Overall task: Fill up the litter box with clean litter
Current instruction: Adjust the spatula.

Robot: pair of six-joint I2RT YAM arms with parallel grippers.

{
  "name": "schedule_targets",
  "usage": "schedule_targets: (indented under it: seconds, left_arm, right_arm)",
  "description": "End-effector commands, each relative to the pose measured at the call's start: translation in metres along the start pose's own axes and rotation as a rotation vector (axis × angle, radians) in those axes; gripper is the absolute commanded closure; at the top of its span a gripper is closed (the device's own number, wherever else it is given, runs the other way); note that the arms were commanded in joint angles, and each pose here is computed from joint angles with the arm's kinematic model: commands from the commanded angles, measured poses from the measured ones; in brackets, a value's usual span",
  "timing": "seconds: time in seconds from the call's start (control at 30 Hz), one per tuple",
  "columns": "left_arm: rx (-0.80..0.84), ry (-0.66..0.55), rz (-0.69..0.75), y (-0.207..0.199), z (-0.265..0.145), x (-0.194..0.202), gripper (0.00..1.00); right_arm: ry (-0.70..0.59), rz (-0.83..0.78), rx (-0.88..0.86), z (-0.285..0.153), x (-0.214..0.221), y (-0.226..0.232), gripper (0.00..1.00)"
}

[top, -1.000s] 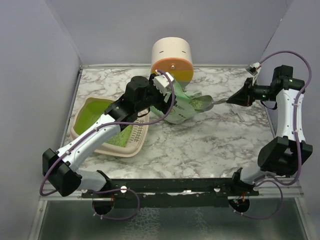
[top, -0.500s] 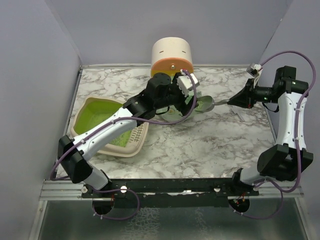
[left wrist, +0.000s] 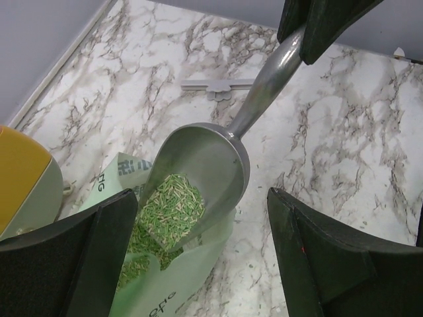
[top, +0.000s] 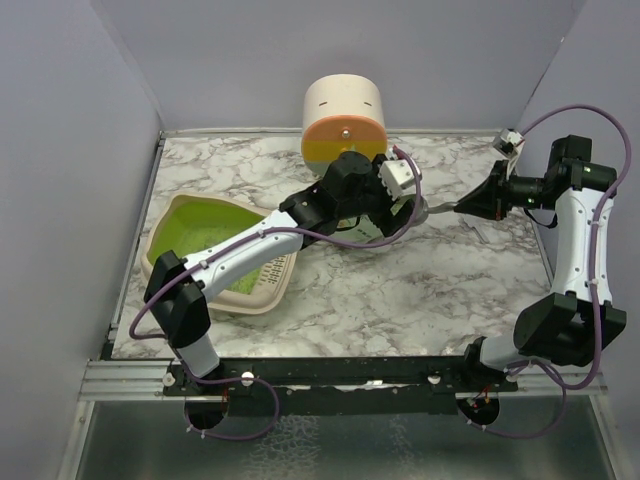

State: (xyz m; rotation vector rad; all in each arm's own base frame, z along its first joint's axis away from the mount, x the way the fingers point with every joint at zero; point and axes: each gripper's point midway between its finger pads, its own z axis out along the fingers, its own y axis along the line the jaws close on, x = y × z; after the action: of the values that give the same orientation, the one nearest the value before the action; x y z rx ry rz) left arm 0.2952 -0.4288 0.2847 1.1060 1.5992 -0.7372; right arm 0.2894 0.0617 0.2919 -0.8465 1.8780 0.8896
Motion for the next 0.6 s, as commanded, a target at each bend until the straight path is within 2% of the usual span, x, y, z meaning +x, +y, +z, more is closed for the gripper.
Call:
schedule_targets:
  seconds: [0.0,0.2,0.4,0.57]
  left_arm:
    - [0.006,-0.032,0.009,-0.002,0.018,-0.005,0.17]
    - [0.023,0.001,0.028,-0.015,0.033,0.003,0.19]
    - [-0.016,0.037,0.039,-0.013,0.040,0.014,0.20]
    - [-0.046,0.057,0.056,-0.011,0.043,0.018,0.30]
  right_arm:
    - [-0.058,-0.005,-0.039,-0.001,-0.014,0.017,0.99]
    - [-0.069,-0.014,-0.031,-0.005,-0.024,0.020,0.99]
    - [-0.081,-0.011,-0.034,-0.006,-0.030,0.023,0.99]
    - [-0.088,-0.005,-0.042,-0.005,-0.029,0.026,0.99]
